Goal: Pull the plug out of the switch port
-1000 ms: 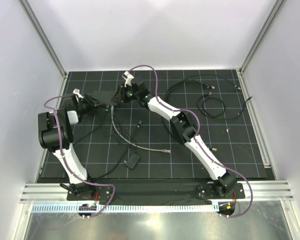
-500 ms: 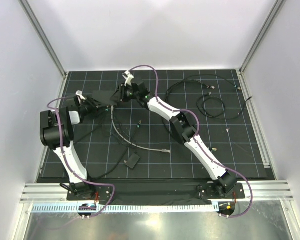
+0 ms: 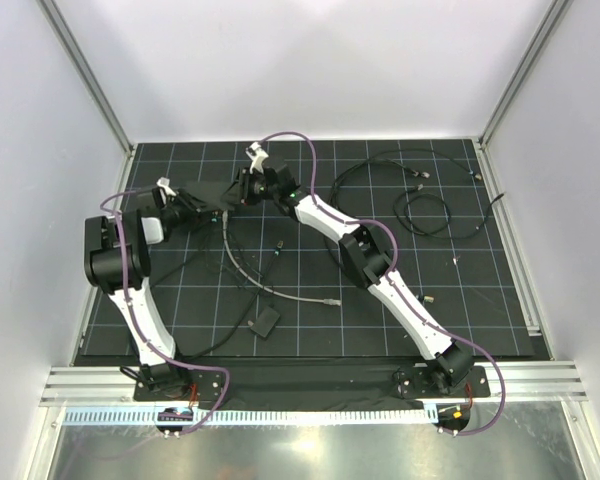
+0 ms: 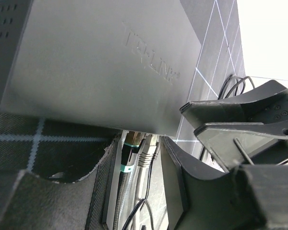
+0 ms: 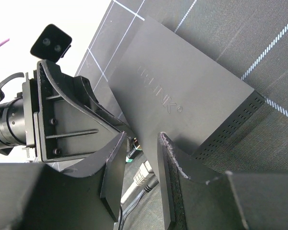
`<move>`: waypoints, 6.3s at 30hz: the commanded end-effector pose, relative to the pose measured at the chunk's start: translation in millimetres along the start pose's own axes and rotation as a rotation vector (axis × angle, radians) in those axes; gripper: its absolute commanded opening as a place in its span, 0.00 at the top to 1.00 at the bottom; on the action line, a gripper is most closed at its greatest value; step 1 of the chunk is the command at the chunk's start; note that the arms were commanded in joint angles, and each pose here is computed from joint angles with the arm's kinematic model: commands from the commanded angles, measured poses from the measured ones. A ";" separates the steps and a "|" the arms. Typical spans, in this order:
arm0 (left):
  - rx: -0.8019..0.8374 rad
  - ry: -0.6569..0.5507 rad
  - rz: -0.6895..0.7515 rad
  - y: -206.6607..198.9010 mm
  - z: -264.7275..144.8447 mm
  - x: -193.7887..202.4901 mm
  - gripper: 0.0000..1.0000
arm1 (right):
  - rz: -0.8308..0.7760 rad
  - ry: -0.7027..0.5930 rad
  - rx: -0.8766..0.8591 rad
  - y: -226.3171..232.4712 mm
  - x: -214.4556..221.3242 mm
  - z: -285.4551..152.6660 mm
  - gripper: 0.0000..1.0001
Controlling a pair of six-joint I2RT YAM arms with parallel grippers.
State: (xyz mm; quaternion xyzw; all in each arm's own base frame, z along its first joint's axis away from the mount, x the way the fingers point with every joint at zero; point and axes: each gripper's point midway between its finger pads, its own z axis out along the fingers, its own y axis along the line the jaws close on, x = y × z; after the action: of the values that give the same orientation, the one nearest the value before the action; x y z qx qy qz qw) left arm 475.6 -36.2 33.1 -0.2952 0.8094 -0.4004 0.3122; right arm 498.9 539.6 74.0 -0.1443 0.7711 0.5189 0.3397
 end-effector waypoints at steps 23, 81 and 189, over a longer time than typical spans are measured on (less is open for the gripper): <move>-0.174 0.121 -0.081 41.6 11.5 15.6 0.92 | -0.037 -0.063 -0.053 19.5 -26.6 -1.7 0.63; 0.036 -0.447 0.381 -247.2 -298.1 -1.5 1.00 | -0.232 0.159 -0.587 349.3 54.5 -146.4 0.01; 0.308 -0.467 0.629 -258.2 -333.0 75.1 0.00 | 0.233 -0.838 -0.776 383.8 -358.5 -585.4 0.99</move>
State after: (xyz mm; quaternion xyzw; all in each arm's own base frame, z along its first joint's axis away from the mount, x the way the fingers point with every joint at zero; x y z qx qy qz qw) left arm 238.0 -70.1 391.1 -0.0660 0.6955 -0.3355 0.6319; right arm 324.0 131.3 726.9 0.0541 0.3127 0.8223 0.4723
